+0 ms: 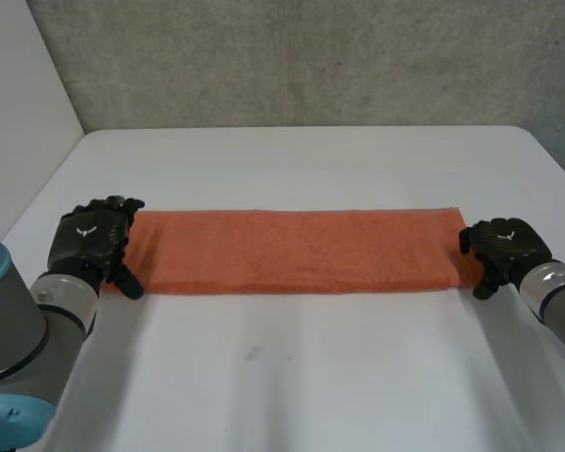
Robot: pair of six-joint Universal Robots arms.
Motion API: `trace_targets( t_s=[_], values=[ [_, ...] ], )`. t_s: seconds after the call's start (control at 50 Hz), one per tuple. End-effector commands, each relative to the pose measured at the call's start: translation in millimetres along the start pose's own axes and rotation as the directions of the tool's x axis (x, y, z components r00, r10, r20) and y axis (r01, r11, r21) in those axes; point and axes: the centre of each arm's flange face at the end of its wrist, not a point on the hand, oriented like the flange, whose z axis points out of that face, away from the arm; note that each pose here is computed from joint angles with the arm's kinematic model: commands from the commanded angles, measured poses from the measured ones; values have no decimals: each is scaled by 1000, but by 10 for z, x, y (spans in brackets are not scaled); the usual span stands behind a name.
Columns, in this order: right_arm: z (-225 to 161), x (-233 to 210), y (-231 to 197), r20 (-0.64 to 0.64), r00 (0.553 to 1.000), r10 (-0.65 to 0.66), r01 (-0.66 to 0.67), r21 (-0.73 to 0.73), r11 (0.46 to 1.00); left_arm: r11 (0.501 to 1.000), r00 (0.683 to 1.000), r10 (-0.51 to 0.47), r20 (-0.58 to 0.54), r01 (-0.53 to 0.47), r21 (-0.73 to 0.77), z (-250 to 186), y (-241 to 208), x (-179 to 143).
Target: Fold the laundry
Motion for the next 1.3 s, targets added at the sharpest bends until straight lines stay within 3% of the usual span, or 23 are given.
trace_targets(
  t_s=[0.02, 0.36, 0.58, 0.62, 0.68, 0.8, 0.84, 0.9, 0.94, 0.96, 1.0, 1.02, 1.04, 1.1, 1.12, 1.16, 1.3],
  values=[
    [81, 31, 78, -3, 999, -35, 35, -17, 999, 1000, 1000, 4, 1, -4, 2, 9, 6, -3],
    [201, 195, 67, -62, 997, -45, 46, 15, 999, 1000, 1000, 5, -1, -5, -1, -4, 15, 4],
    [183, 1036, 259, -288, 956, -59, 40, -71, 997, 1000, 1000, 5, 1, -5, 0, -8, 7, 2],
    [106, 1476, 331, -390, 913, -122, 84, -115, 990, 1000, 1000, 5, 1, -5, 0, -8, 7, 2],
    [61, 1725, 290, -435, 881, -188, 140, -140, 980, 1000, 1000, 5, 0, -5, -1, -12, 6, 1],
    [98, 1668, -16, -419, 892, -170, 152, -77, 985, 1000, 1000, 5, -1, -5, -1, -17, 2, 5],
    [138, 1334, -435, -362, 922, -139, 163, 37, 986, 1000, 1000, 5, -1, -5, 0, -14, -2, 5],
    [147, 1087, -669, -320, 937, -142, 183, 103, 978, 1000, 1000, 3, 2, -3, 0, -11, -8, -4],
    [143, 545, -1058, -219, 965, -147, 196, 227, 954, 1000, 1000, 3, 5, -3, 1, -7, -12, -11],
    [143, 542, -1060, -218, 965, -147, 196, 227, 954, 1000, 1000, 2, 7, -2, 1, -4, -12, -15],
    [91, -49, -1346, -99, 980, -174, 197, 334, 922, 1000, 1000, 2, 10, -2, 1, 0, -12, -24],
    [91, -52, -1347, -98, 980, -174, 197, 334, 922, 1000, 1000, 1, 11, -1, 2, 1, -16, -29],
    [61, -358, -1436, -37, 981, -192, 192, 376, 907, 1000, 1000, 1, 11, -1, 2, 1, -16, -29],
    [-9, -1003, -1536, 93, 966, -242, 178, 443, 879, 1000, 1000, 1, 13, -1, 3, 6, -21, -34],
    [-9, -1006, -1536, 93, 966, -243, 178, 444, 878, 1000, 1000, 1, 15, -1, 3, 8, -21, -39],
    [-112, -1639, -1542, 204, 933, -296, 160, 502, 850, 1000, 1000, 1, 15, -1, 3, 8, -21, -39],
    [-202, -2466, -1189, 354, 862, -363, 145, 514, 845, 1000, 1000, 0, 14, 0, 3, 10, -21, -42]
  ],
)
